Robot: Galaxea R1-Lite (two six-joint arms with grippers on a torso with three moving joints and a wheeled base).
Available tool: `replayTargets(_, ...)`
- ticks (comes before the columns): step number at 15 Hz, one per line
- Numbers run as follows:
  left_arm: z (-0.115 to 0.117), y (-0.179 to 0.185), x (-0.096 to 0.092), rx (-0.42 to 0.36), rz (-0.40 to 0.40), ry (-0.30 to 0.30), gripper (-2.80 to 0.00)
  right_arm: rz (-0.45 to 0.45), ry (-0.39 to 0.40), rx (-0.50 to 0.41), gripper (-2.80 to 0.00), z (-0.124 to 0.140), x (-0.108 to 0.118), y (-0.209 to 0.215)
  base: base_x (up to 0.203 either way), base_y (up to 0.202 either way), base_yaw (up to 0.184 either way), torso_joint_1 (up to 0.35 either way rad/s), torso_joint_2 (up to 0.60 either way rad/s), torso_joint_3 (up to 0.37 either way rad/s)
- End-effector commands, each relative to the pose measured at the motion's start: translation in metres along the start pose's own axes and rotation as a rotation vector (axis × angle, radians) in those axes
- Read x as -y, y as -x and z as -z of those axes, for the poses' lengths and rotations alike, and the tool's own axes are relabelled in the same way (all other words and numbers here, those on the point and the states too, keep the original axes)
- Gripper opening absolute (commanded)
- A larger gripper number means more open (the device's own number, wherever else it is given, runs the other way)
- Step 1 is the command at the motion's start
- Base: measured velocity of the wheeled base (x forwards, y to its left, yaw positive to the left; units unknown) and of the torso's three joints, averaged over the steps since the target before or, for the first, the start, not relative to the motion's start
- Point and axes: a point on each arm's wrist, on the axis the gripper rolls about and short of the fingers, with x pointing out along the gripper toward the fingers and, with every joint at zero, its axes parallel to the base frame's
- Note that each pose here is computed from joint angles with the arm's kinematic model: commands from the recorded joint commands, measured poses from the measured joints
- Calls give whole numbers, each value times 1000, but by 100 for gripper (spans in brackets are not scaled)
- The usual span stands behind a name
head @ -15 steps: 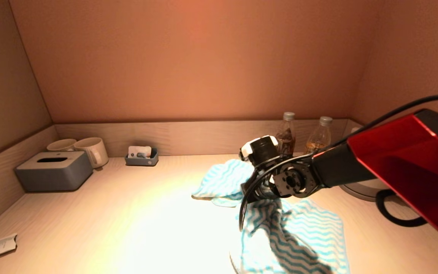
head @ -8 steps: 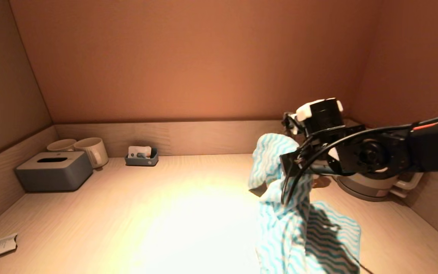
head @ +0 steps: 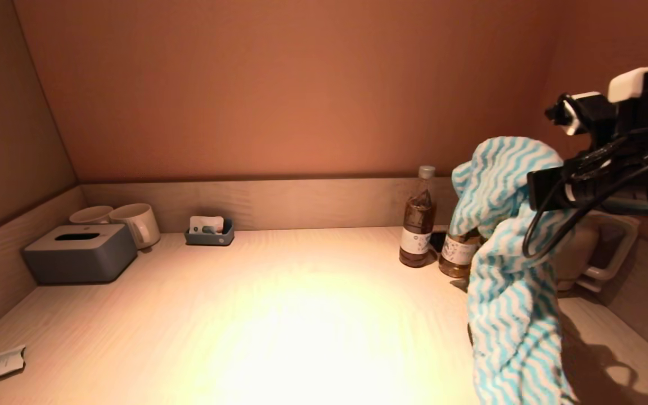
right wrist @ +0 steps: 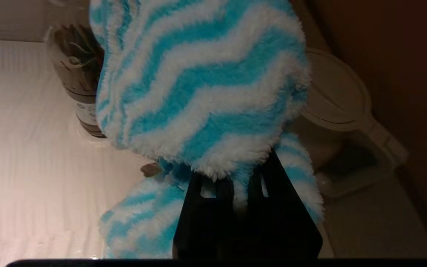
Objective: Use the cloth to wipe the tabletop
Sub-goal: Place the tablecloth
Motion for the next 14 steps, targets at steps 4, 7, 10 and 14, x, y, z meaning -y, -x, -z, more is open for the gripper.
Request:
replayTargets(4,0,0,0,0,-1,0,-280,80,-41,20,-280,3,44,7,0,0,0,0,0,0)
replayTargets(7,0,0,0,0,-1,0,-280,115,-63,80,-280,-2,66,5,0,0,0,0,0,0)
replayTargets(10,0,0,0,0,1,0,-280,166,-81,108,-280,-9,84,6,0,0,0,0,0,0)
replayTargets(14,0,0,0,0,1,0,-280,200,-119,45,-280,18,115,5,0,0,0,0,0,0)
